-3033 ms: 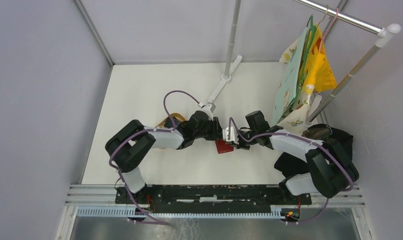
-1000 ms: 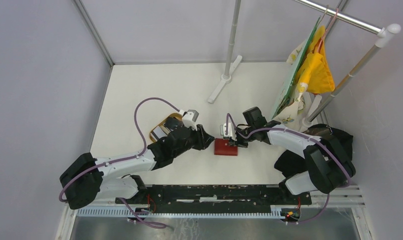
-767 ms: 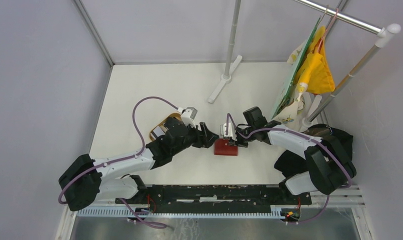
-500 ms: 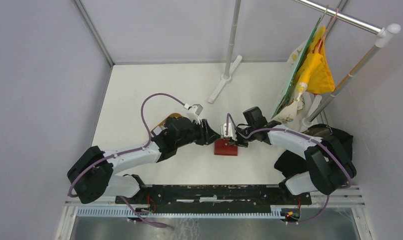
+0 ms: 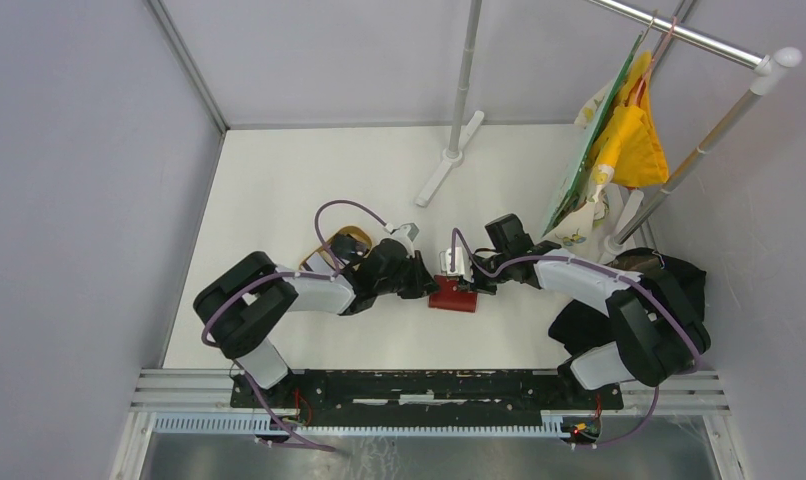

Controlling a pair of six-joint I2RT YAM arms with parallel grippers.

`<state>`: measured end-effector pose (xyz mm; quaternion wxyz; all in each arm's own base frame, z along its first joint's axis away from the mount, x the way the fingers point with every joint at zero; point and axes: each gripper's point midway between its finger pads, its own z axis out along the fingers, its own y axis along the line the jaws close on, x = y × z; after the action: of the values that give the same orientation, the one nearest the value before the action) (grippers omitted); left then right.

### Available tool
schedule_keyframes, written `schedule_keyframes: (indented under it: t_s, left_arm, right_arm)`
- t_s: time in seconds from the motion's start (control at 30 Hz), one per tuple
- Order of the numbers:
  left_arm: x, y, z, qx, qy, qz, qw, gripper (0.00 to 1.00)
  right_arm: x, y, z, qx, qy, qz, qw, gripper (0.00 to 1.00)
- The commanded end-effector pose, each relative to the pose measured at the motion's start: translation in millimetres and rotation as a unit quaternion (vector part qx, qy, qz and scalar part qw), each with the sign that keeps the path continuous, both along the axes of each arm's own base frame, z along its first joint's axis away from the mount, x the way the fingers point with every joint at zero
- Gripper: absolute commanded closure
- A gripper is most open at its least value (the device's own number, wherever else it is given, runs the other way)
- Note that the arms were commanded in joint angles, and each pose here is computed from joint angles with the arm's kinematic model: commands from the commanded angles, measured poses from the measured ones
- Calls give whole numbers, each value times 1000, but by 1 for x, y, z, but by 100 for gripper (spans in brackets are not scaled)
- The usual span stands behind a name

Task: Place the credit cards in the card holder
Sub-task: Close the card holder at the center of the board.

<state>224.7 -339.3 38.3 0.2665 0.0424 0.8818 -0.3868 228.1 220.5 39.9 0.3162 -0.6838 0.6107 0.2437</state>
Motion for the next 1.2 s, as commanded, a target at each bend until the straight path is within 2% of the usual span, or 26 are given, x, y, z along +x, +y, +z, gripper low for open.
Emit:
schedule_keyframes:
  t_s: [0.0, 0.13, 0.37, 0.47, 0.63, 0.77, 0.9, 0.97, 1.03, 1.07, 1.1, 1.17]
  left_arm:
    - [19, -7, 4, 2, -11, 33, 999, 89]
    - [19, -5, 3, 12, -21, 30, 999, 89]
    - [17, -28, 40, -19, -72, -29, 997, 87]
    - [20, -30, 35, -7, -78, -36, 996, 86]
    - [21, -37, 42, -33, -96, -44, 994, 86]
    - [20, -36, 19, -3, -69, -43, 997, 88]
    - [21, -31, 2, 15, -45, -22, 999, 92]
    - [22, -26, -2, 24, -40, -5, 999, 94]
    - [23, -23, -5, 31, -36, 4, 999, 95]
    - [24, -22, -6, 35, -36, 7, 999, 96]
    - [25, -21, -7, 37, -35, 10, 999, 96]
    - [26, -19, -8, 41, -37, 17, 998, 96]
  right_arm:
    - [9, 4, 11, 7, -29, 10, 1000, 86]
    - [10, 5, 19, 17, -50, 13, 999, 85]
    - [10, 2, 3, -6, -24, 8, 1000, 86]
    - [12, 1, 5, -5, -32, 6, 999, 86]
    - [14, -2, 6, -8, -40, 3, 999, 86]
    - [17, -3, 15, 7, -44, -3, 999, 86]
    - [27, -5, 36, 19, -86, -5, 996, 84]
    - [32, -5, 52, 29, -114, -3, 993, 76]
    - [40, -4, 65, 41, -137, -2, 990, 53]
    - [43, -3, 67, 41, -139, 0, 989, 46]
    - [46, -1, 70, 42, -136, 1, 990, 43]
    - [56, 3, 71, 39, -109, -9, 993, 43]
